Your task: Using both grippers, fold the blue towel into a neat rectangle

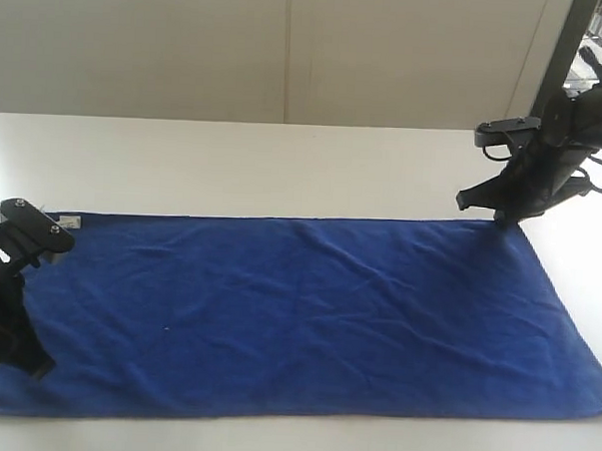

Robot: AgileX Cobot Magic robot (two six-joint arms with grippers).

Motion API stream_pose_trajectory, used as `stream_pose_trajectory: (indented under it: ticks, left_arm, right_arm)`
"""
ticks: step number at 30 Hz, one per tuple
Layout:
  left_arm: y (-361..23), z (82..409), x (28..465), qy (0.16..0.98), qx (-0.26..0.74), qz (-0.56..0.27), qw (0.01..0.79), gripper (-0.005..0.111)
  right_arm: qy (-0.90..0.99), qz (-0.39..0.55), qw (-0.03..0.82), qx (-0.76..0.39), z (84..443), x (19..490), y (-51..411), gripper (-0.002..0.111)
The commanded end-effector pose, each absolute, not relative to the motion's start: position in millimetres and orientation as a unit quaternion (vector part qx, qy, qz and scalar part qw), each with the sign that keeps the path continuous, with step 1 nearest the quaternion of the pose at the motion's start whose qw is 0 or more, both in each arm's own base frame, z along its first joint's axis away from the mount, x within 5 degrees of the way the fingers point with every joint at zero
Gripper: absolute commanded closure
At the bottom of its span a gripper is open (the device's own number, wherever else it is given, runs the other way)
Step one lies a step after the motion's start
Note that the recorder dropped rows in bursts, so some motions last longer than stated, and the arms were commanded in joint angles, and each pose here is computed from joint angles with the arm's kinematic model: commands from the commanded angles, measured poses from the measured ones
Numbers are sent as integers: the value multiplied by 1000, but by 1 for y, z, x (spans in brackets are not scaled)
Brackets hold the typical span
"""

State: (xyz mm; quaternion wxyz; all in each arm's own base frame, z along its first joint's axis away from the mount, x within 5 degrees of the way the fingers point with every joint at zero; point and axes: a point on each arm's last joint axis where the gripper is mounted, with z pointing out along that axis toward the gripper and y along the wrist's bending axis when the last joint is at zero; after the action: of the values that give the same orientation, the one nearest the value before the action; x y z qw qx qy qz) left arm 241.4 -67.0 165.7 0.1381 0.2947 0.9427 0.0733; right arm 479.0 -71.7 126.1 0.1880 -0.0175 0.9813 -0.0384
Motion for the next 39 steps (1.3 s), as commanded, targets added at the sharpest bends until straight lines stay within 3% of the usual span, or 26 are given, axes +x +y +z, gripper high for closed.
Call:
stream_pose_trajectory:
  ticks: [1,24,33,39]
  left_arm:
    - [-66,167,241,946,287,70,136,107]
    - [-67,167,241,946,286,68,137,107]
    - [-67,167,241,946,286,68,137,107]
    - [-68,167,240,949,276,59,138,107]
  right_arm:
    - [983,-48,175,-28,114,480,-77,108]
    - [976,-83,201,-4,115,480,-105,108]
    - [962,-53,268,-2,158,484,-97,108]
    - [964,-46,262,2,193,473,-94,108]
